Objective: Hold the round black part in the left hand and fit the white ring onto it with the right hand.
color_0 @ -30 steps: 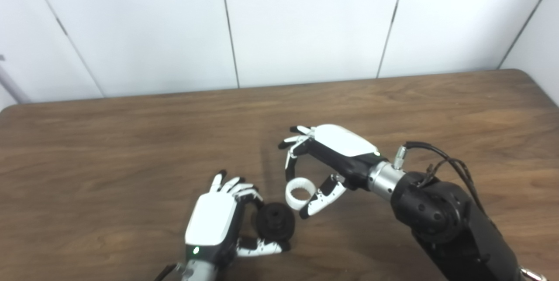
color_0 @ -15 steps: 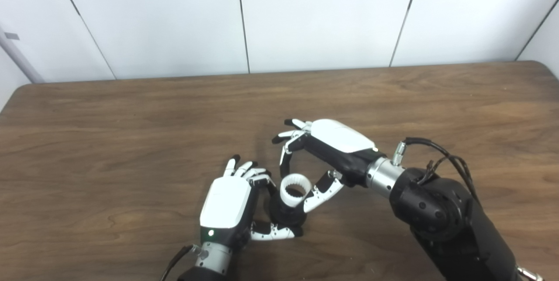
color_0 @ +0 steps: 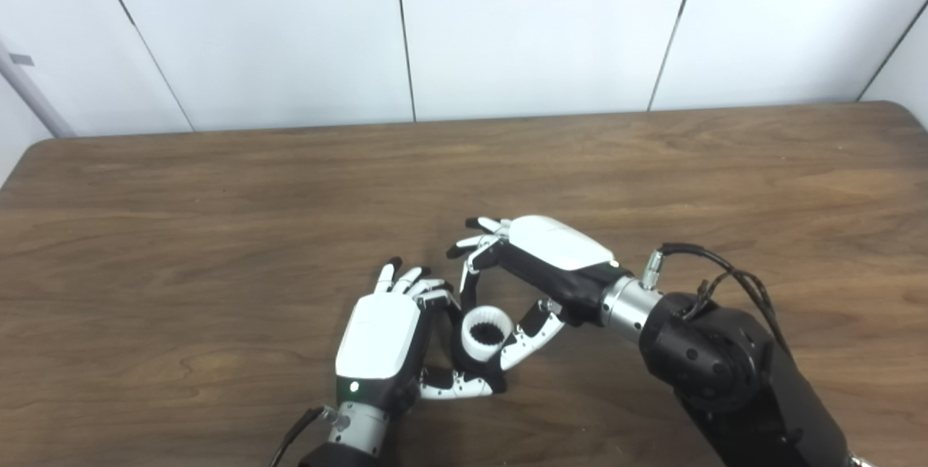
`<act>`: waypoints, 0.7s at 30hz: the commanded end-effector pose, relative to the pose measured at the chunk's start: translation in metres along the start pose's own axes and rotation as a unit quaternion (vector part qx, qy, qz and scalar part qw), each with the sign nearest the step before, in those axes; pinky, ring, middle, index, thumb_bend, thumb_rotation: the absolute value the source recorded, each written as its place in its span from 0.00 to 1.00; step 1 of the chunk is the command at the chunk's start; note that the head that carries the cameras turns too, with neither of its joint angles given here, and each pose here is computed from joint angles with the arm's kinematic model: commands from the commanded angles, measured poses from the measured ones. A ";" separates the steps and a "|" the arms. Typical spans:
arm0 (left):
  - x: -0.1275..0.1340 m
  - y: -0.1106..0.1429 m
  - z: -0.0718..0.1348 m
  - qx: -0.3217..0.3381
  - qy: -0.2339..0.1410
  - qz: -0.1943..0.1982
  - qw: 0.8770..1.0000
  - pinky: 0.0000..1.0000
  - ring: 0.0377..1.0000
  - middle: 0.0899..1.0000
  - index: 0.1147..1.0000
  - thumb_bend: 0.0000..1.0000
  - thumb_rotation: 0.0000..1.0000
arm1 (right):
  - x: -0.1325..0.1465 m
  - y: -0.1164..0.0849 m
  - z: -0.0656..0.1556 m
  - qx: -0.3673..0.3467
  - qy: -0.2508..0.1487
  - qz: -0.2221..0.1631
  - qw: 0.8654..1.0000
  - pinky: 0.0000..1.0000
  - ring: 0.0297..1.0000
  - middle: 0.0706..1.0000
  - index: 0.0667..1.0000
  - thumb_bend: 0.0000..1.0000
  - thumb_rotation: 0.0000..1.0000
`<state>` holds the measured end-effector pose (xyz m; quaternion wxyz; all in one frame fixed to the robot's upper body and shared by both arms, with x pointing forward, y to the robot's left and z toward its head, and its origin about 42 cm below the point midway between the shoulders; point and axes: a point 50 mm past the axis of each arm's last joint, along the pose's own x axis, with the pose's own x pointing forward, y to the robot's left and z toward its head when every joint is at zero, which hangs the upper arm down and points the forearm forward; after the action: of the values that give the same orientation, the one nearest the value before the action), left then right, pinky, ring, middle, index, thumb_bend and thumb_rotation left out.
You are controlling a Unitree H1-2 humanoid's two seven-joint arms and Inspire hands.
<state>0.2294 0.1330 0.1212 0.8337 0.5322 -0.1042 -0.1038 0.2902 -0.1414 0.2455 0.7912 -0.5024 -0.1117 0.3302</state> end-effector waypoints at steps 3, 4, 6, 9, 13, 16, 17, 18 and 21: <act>-0.004 -0.012 0.003 -0.003 -0.004 -0.034 0.999 1.00 0.87 0.74 0.42 0.52 0.05 | 0.000 -0.009 0.007 -0.024 -0.021 -0.029 0.999 1.00 1.00 0.85 0.45 0.52 0.13; -0.004 -0.011 0.003 -0.003 -0.003 -0.034 0.999 1.00 0.88 0.74 0.42 0.52 0.05 | 0.000 -0.009 0.007 -0.024 -0.019 -0.029 0.999 1.00 1.00 0.85 0.45 0.52 0.13; -0.004 -0.011 0.003 -0.004 -0.002 -0.035 0.999 1.00 0.88 0.74 0.42 0.52 0.05 | 0.001 -0.008 0.005 -0.026 -0.017 -0.029 0.999 1.00 1.00 0.85 0.45 0.52 0.13; -0.004 -0.010 0.004 -0.004 -0.003 -0.035 0.999 1.00 0.88 0.74 0.42 0.52 0.05 | 0.002 -0.005 0.002 -0.029 -0.016 -0.032 0.999 1.00 1.00 0.84 0.45 0.52 0.13; -0.005 -0.010 0.005 -0.002 -0.004 -0.036 0.999 1.00 0.88 0.73 0.42 0.52 0.05 | 0.001 -0.003 0.000 -0.031 -0.015 -0.034 0.999 1.00 1.00 0.85 0.45 0.52 0.13; -0.005 -0.010 0.006 -0.001 -0.005 -0.036 0.999 1.00 0.88 0.73 0.42 0.52 0.05 | 0.001 -0.002 -0.002 -0.028 -0.014 -0.037 0.999 1.00 1.00 0.85 0.45 0.52 0.13; -0.005 -0.010 0.006 -0.002 -0.005 -0.036 0.999 1.00 0.88 0.73 0.42 0.52 0.05 | 0.001 -0.002 -0.003 -0.027 -0.013 -0.037 0.999 1.00 1.00 0.85 0.45 0.52 0.13; -0.005 -0.010 0.006 -0.002 -0.006 -0.036 0.999 1.00 0.88 0.73 0.42 0.52 0.05 | 0.002 -0.001 -0.003 -0.025 -0.011 -0.038 0.999 1.00 1.00 0.85 0.45 0.52 0.13; -0.005 -0.010 0.006 -0.001 -0.005 -0.037 0.999 1.00 0.88 0.73 0.42 0.52 0.05 | 0.002 -0.001 -0.005 -0.021 -0.008 -0.039 0.999 1.00 0.99 0.84 0.45 0.52 0.13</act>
<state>0.2292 0.1319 0.1211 0.8327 0.5339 -0.1037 -0.1043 0.2912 -0.1438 0.2343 0.7911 -0.5083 -0.1212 0.3180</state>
